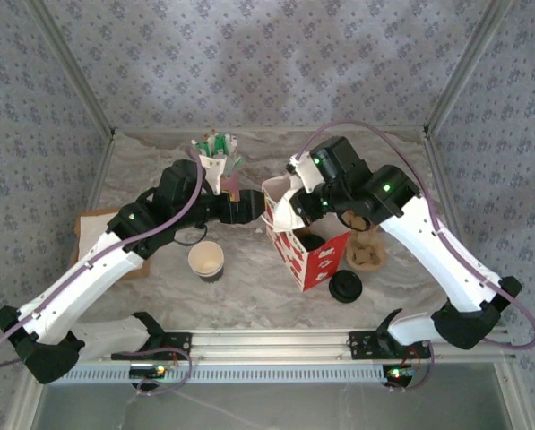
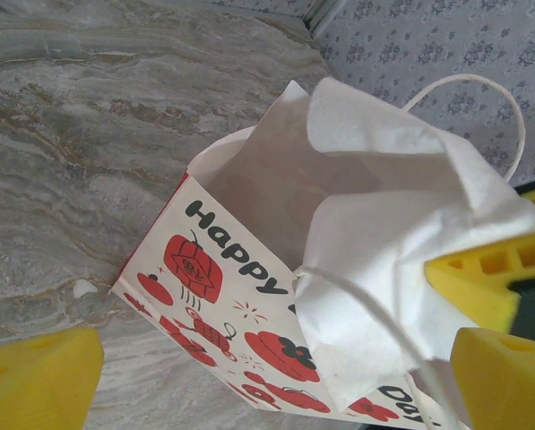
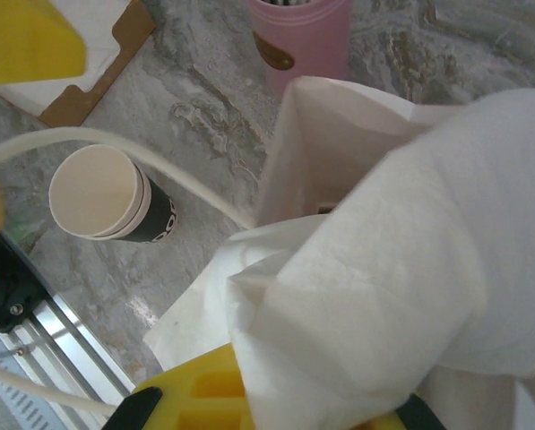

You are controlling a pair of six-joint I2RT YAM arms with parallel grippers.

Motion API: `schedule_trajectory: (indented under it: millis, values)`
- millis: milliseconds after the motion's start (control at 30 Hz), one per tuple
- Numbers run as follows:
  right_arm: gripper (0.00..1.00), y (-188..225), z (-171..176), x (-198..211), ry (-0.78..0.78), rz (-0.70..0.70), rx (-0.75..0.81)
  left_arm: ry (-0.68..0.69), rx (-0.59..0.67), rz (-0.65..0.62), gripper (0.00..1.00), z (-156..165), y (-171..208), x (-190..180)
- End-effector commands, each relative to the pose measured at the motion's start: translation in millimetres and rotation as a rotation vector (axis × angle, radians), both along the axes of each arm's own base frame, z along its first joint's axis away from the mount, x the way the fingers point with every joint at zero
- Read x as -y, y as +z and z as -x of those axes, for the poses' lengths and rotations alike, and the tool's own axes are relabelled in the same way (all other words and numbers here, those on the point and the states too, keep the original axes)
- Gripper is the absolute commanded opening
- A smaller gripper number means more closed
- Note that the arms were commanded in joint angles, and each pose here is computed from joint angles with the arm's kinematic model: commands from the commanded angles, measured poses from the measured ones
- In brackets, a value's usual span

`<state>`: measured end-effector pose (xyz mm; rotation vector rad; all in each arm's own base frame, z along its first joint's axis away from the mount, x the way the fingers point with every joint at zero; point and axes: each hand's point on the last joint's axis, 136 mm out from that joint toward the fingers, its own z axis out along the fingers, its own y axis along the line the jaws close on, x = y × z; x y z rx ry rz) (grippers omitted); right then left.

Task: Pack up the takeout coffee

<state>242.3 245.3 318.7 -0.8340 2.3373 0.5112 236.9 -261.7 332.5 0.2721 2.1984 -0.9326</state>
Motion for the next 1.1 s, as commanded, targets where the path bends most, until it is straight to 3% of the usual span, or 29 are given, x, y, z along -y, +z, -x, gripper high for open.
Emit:
schedule_trajectory:
  millis: [0, 833, 1067]
  values:
    - [0.0, -8, -3, -4, 0.001, -0.074, -0.094, -0.01, 0.035, 0.009, 0.99, -2, 7, 3]
    - [0.0, -12, -30, 29, -0.155, -0.154, -0.168, -0.01, 0.023, -0.003, 1.0, -3, 1, 4]
    - [0.0, -26, -38, 27, -0.173, -0.081, -0.139, -0.012, 0.027, -0.002, 0.99, -3, 3, 4]
